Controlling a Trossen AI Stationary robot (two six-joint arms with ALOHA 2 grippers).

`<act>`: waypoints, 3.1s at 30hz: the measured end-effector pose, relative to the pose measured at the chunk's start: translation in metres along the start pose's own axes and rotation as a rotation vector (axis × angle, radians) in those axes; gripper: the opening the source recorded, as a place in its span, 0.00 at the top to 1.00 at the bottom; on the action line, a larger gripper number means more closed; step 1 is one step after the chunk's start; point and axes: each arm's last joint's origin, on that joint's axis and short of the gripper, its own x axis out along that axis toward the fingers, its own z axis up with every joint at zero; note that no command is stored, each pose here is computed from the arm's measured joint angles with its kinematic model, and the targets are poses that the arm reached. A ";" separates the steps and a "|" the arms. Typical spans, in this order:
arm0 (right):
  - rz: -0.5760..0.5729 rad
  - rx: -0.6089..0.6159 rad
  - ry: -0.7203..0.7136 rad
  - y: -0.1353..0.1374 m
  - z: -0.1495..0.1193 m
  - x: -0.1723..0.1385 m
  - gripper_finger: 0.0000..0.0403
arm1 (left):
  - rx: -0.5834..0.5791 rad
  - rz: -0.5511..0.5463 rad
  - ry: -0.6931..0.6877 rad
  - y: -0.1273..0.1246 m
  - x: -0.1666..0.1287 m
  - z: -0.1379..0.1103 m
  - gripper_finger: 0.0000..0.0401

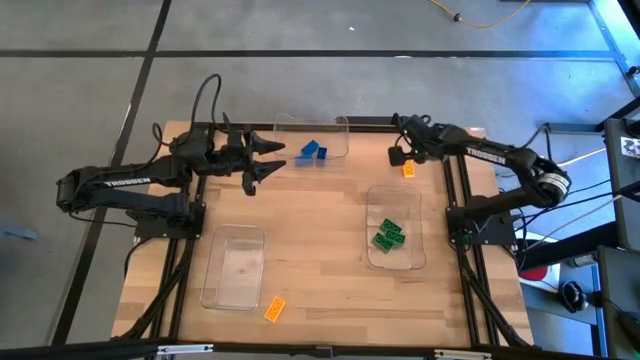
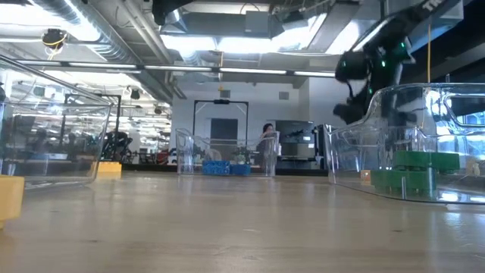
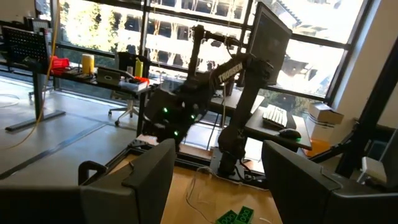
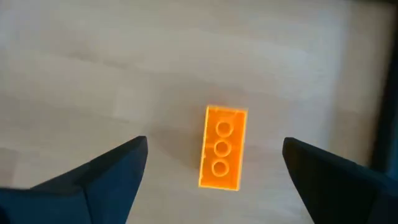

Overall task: Sort & place blocks by color
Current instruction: Put the top right yellow block into the bottom left transparent bin

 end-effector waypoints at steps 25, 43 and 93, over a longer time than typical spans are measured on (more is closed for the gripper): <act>-0.077 0.014 0.074 -0.006 -0.024 0.069 0.20 | 0.001 0.051 -0.037 0.001 0.000 0.003 0.42; 0.415 -0.218 -0.162 0.010 -0.019 -0.008 0.65 | 0.004 0.071 -0.041 0.002 0.000 0.003 0.42; 1.239 -0.696 -0.721 0.187 -0.059 -0.162 0.65 | -0.184 -0.174 -0.009 -0.016 0.070 -0.041 0.42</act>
